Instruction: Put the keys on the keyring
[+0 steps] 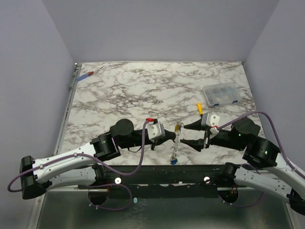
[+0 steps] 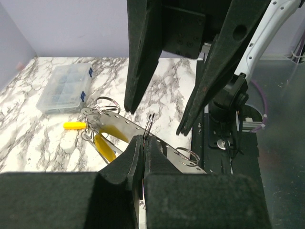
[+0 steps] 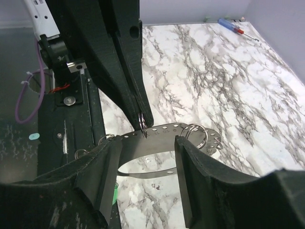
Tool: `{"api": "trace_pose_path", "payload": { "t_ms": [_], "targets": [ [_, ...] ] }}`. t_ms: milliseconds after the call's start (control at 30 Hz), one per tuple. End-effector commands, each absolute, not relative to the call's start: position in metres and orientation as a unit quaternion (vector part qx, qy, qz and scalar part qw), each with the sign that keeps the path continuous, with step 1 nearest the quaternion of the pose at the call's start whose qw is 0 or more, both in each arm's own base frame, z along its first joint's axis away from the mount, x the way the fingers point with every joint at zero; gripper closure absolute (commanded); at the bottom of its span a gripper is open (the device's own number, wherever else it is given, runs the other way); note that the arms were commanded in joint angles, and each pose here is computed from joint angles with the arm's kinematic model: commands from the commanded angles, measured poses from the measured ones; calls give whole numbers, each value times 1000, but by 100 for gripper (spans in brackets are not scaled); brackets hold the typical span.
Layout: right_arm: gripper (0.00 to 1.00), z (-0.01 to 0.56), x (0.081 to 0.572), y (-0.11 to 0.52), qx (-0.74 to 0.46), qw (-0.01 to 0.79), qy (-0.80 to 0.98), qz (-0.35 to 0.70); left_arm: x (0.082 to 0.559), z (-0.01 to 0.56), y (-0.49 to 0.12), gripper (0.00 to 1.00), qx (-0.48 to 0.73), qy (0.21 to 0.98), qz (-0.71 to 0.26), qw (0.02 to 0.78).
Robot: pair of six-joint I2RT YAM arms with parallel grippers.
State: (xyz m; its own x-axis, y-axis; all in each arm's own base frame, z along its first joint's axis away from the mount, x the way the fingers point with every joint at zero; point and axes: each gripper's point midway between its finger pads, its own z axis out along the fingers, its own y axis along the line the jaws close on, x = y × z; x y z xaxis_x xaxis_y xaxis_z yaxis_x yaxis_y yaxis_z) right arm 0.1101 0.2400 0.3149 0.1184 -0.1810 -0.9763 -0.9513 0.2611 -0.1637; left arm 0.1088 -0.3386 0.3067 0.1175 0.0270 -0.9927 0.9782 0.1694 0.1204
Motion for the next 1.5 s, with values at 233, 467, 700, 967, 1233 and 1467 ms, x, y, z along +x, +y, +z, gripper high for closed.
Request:
{"api": "trace_pose_path", "payload": {
  "t_ms": [233, 467, 700, 967, 1233, 1467],
  "targets": [
    [33, 321, 125, 215, -523, 546, 603, 256, 131, 314, -327, 100, 508, 545, -334, 577],
    [38, 315, 122, 230, -572, 522, 578, 260, 138, 297, -321, 100, 536, 560, -291, 561],
    [52, 304, 122, 251, -605, 488, 567, 273, 137, 283, -323, 100, 564, 563, -277, 537],
    [61, 284, 127, 271, -621, 464, 563, 285, 139, 270, -327, 100, 571, 567, -273, 528],
    [66, 272, 131, 276, -619, 466, 565, 284, 137, 274, -330, 100, 567, 558, -283, 536],
    [66, 264, 135, 277, -615, 472, 566, 281, 134, 284, -330, 100, 557, 548, -299, 548]
  ]
}}
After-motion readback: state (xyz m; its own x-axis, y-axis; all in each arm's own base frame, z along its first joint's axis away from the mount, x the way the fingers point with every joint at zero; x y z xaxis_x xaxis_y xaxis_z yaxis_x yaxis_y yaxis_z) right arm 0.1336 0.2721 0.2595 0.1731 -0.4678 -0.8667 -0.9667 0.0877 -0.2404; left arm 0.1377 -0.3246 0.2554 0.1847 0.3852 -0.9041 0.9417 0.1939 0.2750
